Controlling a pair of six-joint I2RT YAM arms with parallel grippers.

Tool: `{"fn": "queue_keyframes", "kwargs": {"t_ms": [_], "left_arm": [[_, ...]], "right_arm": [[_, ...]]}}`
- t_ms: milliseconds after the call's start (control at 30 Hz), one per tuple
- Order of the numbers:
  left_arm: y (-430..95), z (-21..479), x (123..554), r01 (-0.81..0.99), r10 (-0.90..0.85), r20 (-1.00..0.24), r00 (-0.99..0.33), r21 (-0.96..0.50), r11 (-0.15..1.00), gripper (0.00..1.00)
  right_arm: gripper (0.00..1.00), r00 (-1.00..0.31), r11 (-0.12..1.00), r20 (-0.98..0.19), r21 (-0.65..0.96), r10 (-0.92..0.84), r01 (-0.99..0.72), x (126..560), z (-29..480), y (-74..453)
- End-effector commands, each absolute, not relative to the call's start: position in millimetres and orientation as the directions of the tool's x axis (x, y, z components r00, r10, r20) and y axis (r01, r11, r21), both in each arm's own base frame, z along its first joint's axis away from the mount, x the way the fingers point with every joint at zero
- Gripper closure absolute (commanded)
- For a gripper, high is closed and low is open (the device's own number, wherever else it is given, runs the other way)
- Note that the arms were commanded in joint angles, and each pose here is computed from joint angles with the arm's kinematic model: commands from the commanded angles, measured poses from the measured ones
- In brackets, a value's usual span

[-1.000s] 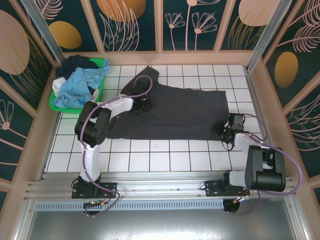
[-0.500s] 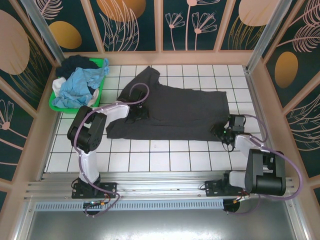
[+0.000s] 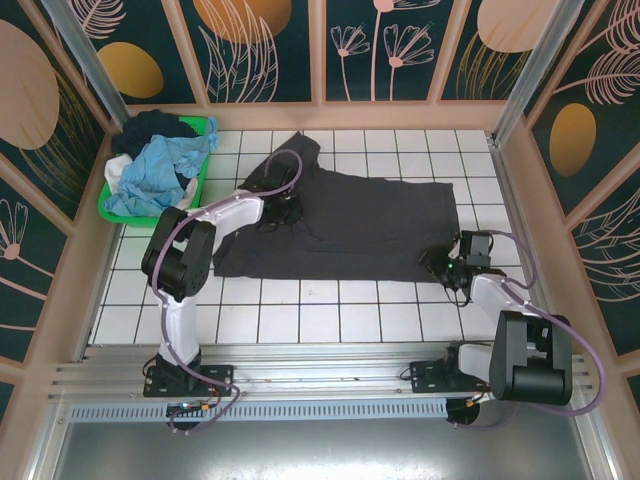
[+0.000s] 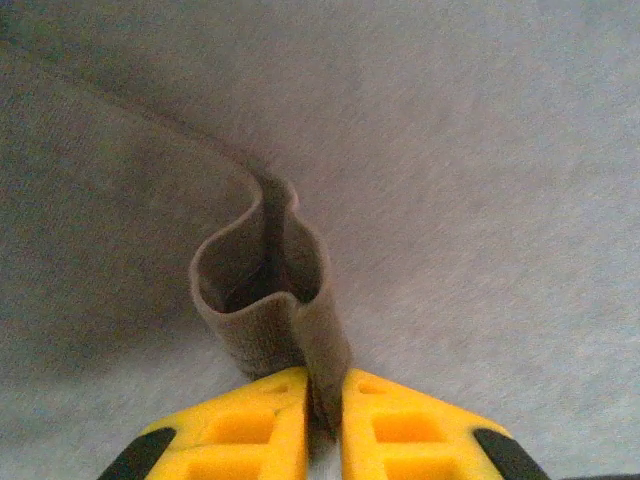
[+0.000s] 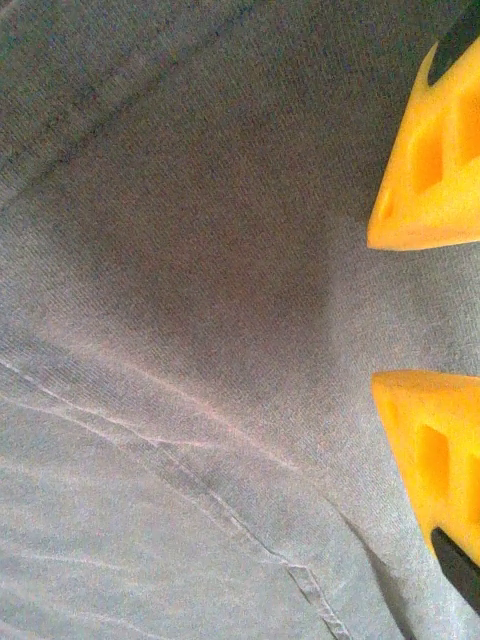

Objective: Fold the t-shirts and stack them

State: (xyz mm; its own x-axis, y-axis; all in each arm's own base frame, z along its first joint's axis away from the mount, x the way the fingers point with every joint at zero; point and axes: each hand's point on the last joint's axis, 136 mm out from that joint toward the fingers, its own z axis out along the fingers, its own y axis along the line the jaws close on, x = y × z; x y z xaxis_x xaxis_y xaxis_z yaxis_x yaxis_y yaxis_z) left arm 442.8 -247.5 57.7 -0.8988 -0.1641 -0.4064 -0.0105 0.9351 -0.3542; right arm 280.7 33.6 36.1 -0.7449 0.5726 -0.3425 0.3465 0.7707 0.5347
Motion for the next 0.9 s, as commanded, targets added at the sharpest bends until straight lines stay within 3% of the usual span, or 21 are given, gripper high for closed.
{"fn": "queue_keyframes", "kwargs": {"t_ms": [0, 233, 433, 667, 700, 733, 867], "left_arm": [[-273.5, 63.2, 451.0, 0.007, -0.185, -0.378, -0.907, -0.454, 0.891, 0.78], [-312.7, 67.4, 471.8, 0.105, -0.105, -0.335, -0.936, -0.553, 0.826, 0.63], [-259.2, 105.8, 491.7, 0.056, -0.168, -0.436, -0.884, -0.456, 0.888, 0.42], [-204.5, 80.5, 431.2, -0.056, -0.285, -0.45, -0.846, -0.458, 0.887, 0.29], [-197.8, 71.1, 423.9, -0.077, -0.299, -0.447, -0.843, -0.449, 0.89, 0.07], [-191.4, 60.0, 417.9, -0.101, -0.31, -0.438, -0.844, -0.437, 0.894, 0.01], [-178.3, 34.5, 416.4, -0.106, -0.273, -0.411, -0.87, -0.384, 0.917, 0.02]], "right_arm": [[0.63, -0.755, 0.767, -0.34, 0.558, 0.56, 0.317, 279.2, 38.5, 38.5], [0.63, -0.769, 0.759, -0.329, 0.581, 0.549, 0.294, 280.2, 36.3, 45.5], [0.64, -0.77, 0.76, -0.341, 0.592, 0.539, 0.27, 281.6, 48.3, 51.0], [0.64, -0.754, 0.806, -0.467, 0.575, 0.462, 0.137, 305.5, 89.6, 92.6], [0.64, -0.765, 0.809, -0.462, 0.575, 0.448, 0.127, 309.0, 86.7, 99.1], [0.64, -0.782, 0.803, -0.444, 0.585, 0.437, 0.116, 313.3, 80.0, 105.2], [0.7, -0.824, 0.801, -0.313, 0.541, 0.473, 0.255, 317.2, 30.6, 90.1]]}}
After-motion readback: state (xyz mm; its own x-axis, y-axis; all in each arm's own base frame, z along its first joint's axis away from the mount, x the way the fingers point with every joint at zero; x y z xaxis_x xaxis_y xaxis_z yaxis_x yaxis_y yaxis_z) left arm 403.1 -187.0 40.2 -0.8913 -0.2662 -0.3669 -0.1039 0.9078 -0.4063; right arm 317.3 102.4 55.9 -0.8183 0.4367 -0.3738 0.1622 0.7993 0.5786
